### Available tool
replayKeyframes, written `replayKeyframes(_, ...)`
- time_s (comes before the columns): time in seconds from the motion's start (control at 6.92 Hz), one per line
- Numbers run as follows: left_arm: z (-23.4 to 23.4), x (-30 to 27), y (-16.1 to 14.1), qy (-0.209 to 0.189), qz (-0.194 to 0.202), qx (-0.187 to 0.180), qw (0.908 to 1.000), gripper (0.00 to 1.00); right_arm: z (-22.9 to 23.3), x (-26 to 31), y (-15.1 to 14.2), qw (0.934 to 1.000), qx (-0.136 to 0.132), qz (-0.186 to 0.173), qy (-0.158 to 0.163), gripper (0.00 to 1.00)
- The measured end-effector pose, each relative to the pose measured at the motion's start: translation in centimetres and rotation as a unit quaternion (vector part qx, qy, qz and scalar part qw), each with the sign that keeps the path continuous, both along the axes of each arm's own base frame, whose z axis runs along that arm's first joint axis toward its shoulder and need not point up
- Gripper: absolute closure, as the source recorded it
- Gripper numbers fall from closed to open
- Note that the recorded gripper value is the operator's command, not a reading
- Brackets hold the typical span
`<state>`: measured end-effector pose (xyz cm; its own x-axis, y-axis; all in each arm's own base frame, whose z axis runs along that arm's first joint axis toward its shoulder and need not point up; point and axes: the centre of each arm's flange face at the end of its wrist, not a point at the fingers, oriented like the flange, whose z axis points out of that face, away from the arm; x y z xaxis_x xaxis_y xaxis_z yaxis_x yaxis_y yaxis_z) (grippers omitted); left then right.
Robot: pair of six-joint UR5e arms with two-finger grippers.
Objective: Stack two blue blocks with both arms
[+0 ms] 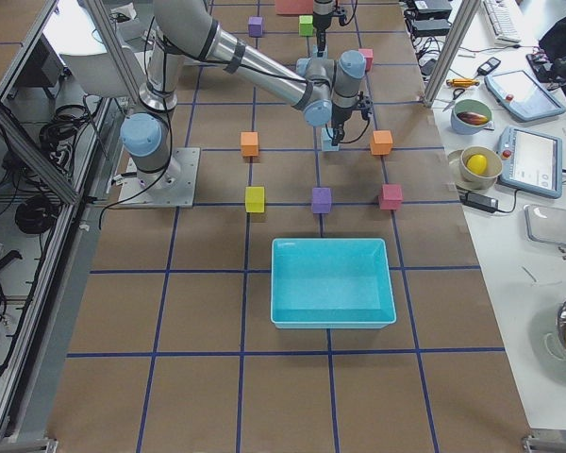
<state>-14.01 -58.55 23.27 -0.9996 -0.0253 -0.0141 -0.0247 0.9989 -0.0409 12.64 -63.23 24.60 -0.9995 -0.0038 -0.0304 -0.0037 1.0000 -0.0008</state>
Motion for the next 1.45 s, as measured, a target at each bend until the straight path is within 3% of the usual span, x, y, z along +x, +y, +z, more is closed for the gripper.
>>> replayKeyframes(0.29,1.1,0.1,-0.5,0.000,0.000,-0.004,1.0000,0.84,5.2,1.5,-4.7,0.9993,-0.022,-0.021,-0.022,1.00)
replayKeyframes(0.72,2.0,0.7,-0.6,-0.001,0.003,-0.005,1.0000,0.84,3.5,10.9,-10.0,0.9972,-0.023,-0.060,-0.036,1.00)
replayKeyframes(1.01,2.0,1.9,-0.7,-0.001,0.001,-0.003,1.0000,0.84,0.6,16.5,-11.1,0.9970,-0.017,-0.065,-0.039,1.00)
replayKeyframes(1.45,2.0,2.9,-1.0,-0.002,-0.010,-0.005,0.9999,0.84,-1.9,20.7,-10.4,0.9971,-0.006,-0.066,-0.037,1.00)
